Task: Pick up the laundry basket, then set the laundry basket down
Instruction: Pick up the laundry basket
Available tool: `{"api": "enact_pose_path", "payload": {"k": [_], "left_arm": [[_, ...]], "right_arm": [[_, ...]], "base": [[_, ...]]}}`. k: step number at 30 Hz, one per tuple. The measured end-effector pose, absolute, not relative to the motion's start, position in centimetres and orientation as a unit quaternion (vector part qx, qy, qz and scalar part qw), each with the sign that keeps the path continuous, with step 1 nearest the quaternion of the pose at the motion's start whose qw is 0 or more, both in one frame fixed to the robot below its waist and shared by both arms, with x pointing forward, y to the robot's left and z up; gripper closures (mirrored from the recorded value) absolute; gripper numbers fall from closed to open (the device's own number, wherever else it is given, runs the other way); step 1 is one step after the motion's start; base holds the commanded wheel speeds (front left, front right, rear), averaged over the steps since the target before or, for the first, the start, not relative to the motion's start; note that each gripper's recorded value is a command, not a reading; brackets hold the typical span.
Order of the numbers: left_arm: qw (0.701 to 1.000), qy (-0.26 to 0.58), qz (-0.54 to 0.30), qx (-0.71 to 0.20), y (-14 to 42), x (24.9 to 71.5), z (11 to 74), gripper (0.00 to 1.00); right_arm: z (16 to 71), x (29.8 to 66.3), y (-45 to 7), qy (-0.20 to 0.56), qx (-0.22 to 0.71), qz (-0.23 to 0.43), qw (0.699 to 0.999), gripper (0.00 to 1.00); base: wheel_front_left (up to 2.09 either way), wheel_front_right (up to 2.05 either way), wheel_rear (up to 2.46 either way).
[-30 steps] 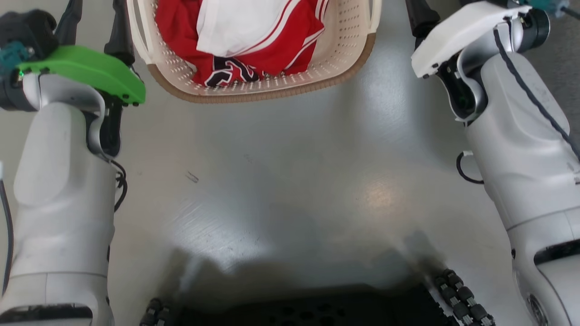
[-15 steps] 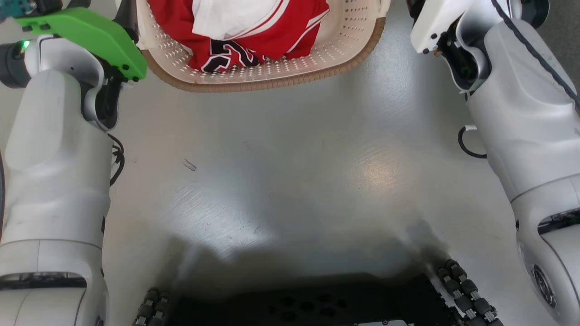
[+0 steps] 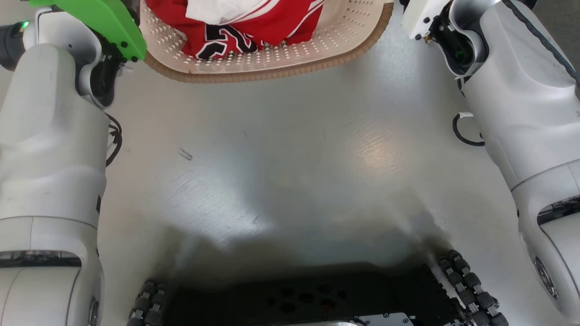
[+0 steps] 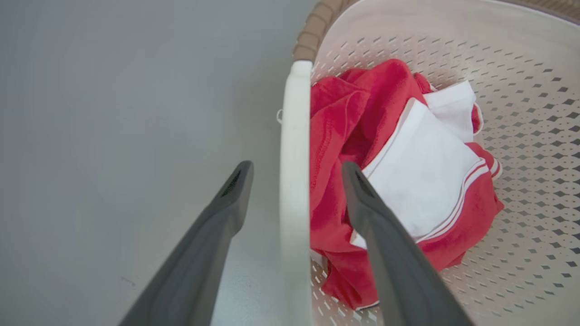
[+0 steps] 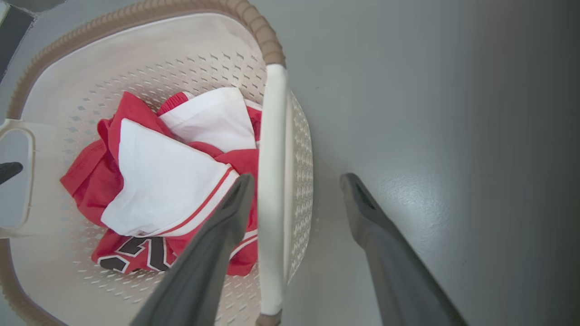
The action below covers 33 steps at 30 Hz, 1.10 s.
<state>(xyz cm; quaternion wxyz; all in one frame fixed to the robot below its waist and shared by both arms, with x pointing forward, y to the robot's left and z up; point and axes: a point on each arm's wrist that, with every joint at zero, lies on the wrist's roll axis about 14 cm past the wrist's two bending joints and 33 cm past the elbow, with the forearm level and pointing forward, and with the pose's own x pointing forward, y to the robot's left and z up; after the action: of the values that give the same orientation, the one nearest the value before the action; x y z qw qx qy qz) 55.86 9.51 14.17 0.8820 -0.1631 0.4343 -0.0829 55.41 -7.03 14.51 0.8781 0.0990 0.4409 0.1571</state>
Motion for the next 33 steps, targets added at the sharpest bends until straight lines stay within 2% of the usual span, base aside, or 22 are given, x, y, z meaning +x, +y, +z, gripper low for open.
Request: {"api": "enact_pose_path", "payload": {"k": [12, 15, 17, 18, 19, 20, 21, 22, 23, 24, 33], "left_arm": [[0.859, 0.479, -0.083, -0.161, 9.4, 54.0, 11.8, 0.00], [0.859, 0.479, -0.084, -0.161, 9.3, 54.2, 11.8, 0.05], [0.858, 0.479, -0.083, -0.164, 9.3, 54.3, 11.7, 0.14], [0.858, 0.480, -0.083, -0.165, 9.3, 54.3, 11.7, 0.25], [0.857, 0.481, -0.083, -0.165, 9.3, 54.2, 11.7, 0.44], [0.856, 0.482, -0.083, -0.165, 9.3, 54.2, 11.6, 0.44], [0.856, 0.483, -0.083, -0.164, 9.2, 54.1, 11.6, 0.62], [0.855, 0.485, -0.084, -0.163, 9.2, 54.1, 11.5, 0.73], [0.855, 0.486, -0.084, -0.163, 9.2, 54.0, 11.5, 1.00], [0.854, 0.486, -0.084, -0.165, 9.2, 54.0, 11.4, 1.00], [0.855, 0.481, -0.091, -0.173, 8.4, 54.3, 11.7, 1.00]], "right_arm": [[12.5, 54.1, -6.0, 0.470, 0.109, 0.166, 0.860, 0.00], [12.5, 54.4, -5.7, 0.469, 0.114, 0.168, 0.860, 0.00], [12.5, 54.4, -5.6, 0.469, 0.115, 0.170, 0.859, 0.00], [12.5, 54.4, -5.5, 0.470, 0.116, 0.170, 0.859, 0.00], [12.4, 54.4, -5.5, 0.471, 0.116, 0.170, 0.858, 0.04], [12.4, 54.3, -5.4, 0.472, 0.117, 0.171, 0.857, 0.04], [12.3, 54.2, -5.4, 0.474, 0.117, 0.171, 0.856, 0.18], [12.2, 54.1, -5.3, 0.475, 0.118, 0.171, 0.855, 0.53], [12.2, 54.0, -5.3, 0.477, 0.117, 0.172, 0.854, 0.75], [12.1, 53.9, -5.3, 0.477, 0.117, 0.172, 0.854, 1.00], [12.2, 53.9, -5.4, 0.476, 0.117, 0.163, 0.856, 1.00]], "base": [[0.00, 0.00, 0.00], [0.00, 0.00, 0.00], [0.00, 0.00, 0.00], [0.00, 0.00, 0.00], [0.00, 0.00, 0.00], [0.00, 0.00, 0.00], [0.00, 0.00, 0.00], [0.00, 0.00, 0.00], [0.00, 0.00, 0.00], [0.00, 0.00, 0.00], [0.00, 0.00, 0.00]]}}
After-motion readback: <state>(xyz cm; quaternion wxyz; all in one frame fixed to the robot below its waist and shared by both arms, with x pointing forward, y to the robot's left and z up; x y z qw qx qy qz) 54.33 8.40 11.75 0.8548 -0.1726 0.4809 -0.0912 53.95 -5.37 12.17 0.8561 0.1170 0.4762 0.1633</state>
